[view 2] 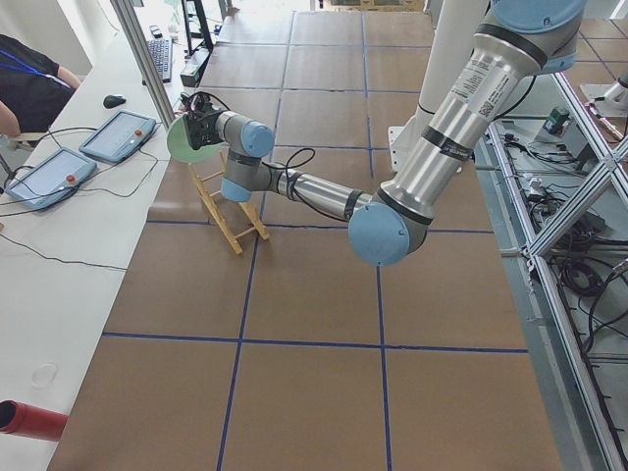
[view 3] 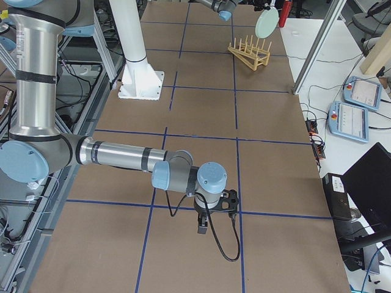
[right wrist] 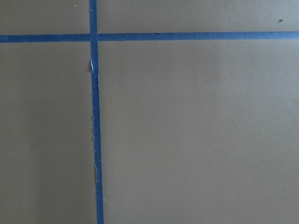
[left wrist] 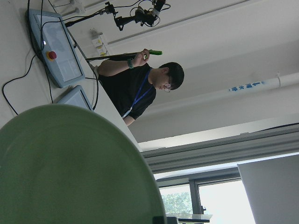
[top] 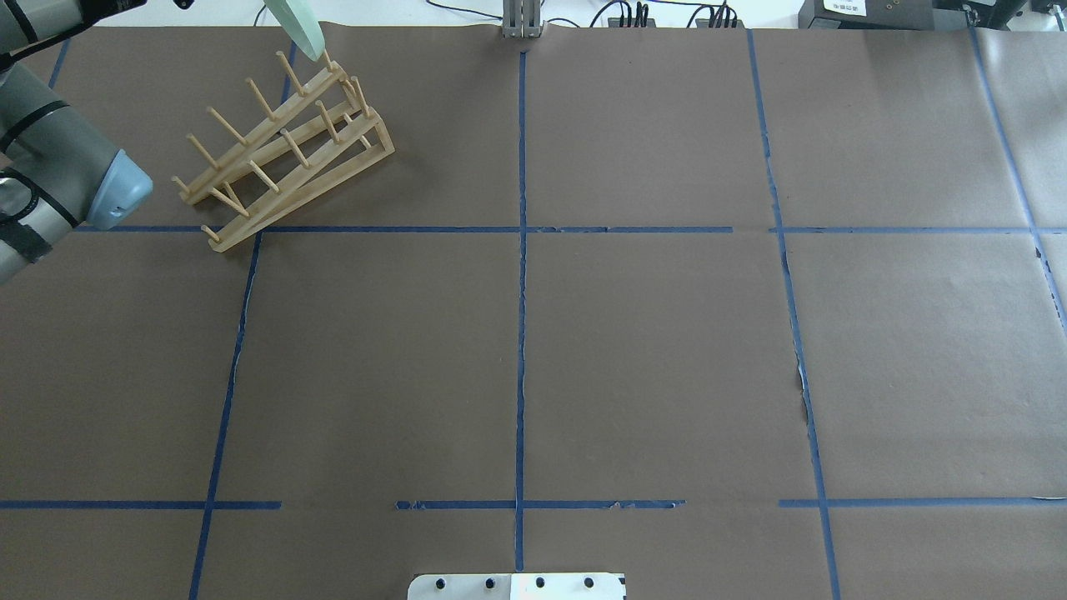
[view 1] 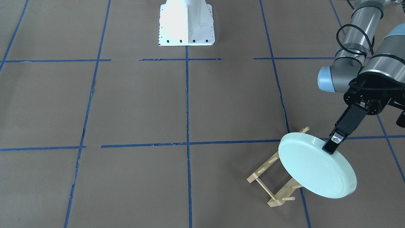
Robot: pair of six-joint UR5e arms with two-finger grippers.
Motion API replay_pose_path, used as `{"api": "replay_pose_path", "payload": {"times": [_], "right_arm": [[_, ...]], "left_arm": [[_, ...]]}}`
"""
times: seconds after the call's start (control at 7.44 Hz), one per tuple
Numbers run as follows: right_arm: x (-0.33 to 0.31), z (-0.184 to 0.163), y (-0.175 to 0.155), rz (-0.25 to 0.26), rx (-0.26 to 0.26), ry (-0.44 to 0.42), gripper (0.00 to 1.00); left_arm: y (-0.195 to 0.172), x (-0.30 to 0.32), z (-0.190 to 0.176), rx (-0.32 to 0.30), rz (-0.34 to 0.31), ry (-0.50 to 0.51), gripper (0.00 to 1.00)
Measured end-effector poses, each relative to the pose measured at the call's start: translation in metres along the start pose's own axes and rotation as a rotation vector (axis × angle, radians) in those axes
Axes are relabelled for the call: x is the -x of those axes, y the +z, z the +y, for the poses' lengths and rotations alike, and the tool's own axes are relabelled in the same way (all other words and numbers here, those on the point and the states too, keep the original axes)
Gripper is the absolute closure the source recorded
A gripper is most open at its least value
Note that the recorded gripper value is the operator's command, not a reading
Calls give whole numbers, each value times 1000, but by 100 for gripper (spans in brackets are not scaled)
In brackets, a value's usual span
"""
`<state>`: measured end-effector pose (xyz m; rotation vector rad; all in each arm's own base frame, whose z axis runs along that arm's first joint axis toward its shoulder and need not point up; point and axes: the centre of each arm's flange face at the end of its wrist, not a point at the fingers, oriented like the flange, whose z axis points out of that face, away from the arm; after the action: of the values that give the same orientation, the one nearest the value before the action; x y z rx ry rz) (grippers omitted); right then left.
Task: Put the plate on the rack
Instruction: 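Lower the upright plate with the left gripper into the rack's peg slot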
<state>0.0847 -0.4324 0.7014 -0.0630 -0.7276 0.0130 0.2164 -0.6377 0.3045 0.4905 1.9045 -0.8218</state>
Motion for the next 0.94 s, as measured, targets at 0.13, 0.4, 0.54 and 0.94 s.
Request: {"api": "replay_pose_path", "payload": {"times": [0.13, 0.4, 0.54, 0.94], "right_arm": [[0, 0, 0, 0, 0, 0, 0], [0, 0, 0, 0, 0, -1, 0], [0, 0, 0, 0, 0, -1, 0], [0, 0, 0, 0, 0, 0, 0]], "left_arm": [[3, 5, 4, 5, -7, -1, 100], [10, 16, 15, 5, -15, -6, 100], [13, 22, 18, 1, -20, -7, 100], [16, 34, 20, -5, -40, -8, 100]]}}
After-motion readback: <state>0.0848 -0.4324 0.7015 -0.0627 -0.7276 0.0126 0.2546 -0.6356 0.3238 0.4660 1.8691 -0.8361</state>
